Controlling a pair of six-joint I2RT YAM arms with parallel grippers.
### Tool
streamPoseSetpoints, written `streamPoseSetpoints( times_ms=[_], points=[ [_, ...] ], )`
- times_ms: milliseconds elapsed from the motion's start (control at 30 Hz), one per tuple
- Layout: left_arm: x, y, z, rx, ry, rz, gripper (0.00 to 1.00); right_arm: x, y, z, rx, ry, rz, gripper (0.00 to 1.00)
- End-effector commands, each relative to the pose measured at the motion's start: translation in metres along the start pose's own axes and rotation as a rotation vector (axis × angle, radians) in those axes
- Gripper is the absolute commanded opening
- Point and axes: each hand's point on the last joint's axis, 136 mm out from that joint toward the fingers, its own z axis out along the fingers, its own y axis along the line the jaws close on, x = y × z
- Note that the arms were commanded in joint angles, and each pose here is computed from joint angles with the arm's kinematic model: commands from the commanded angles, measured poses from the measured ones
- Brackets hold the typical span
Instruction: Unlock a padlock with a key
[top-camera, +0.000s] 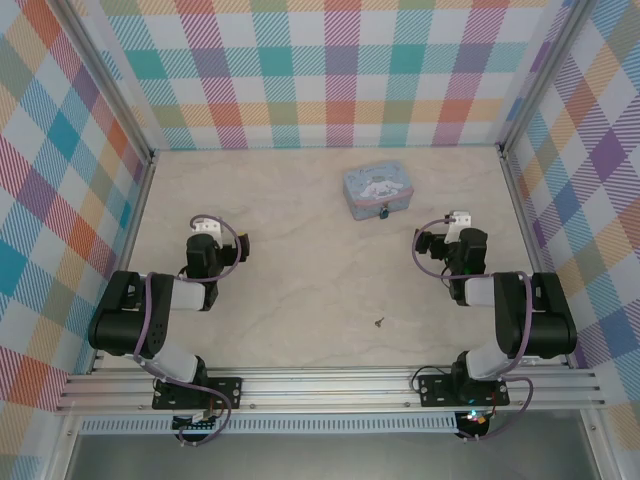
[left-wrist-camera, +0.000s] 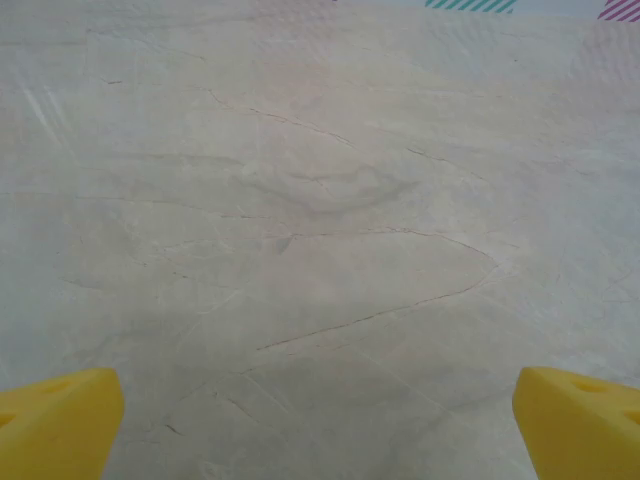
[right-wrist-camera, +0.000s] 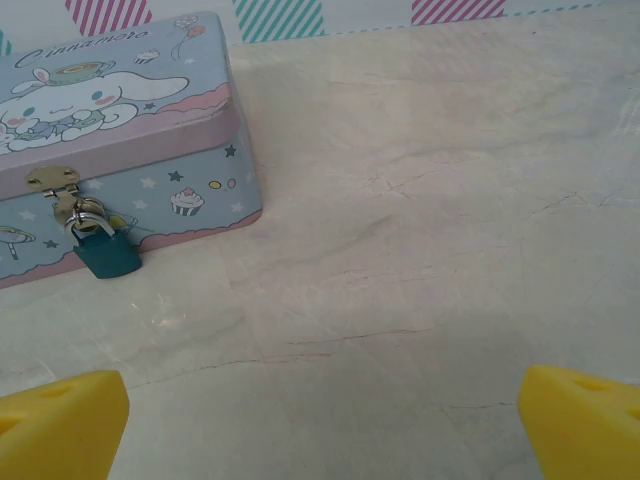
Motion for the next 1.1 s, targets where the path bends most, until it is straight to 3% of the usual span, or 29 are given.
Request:
streamPoseSetpoints(
  times_ms=[0,500,733,867,1067],
  points=[
    [-0.007,0.001,0.003,0.005,-0.011,0.011,1.00,-0.007,0.001,0.003,0.000,-0.018,-0.026,1.00],
    [-0.007,0.002,0.003,0.000,-0.010,0.006,1.00,-0.008,0.001,0.002,0.001,-0.023,-0.026,1.00],
    [-0.027,0.016,-0.015,-0.080,-0.044,-0.030,1.00,-0.032,0.004,-0.012,0.006,0.039,-0.004,1.00],
    [-0.059,0.026,-0.040,-0.149,-0.035,-0.138,1.00,-0.047,0.010,-0.025,-0.010,0.072,0.084,1.00],
    [-0.075,0.001,-0.050,-0.036,0.093,-0.326,1.00,-0.055,0.020,-0.017,-0.057,0.175,0.253,1.00]
  ],
)
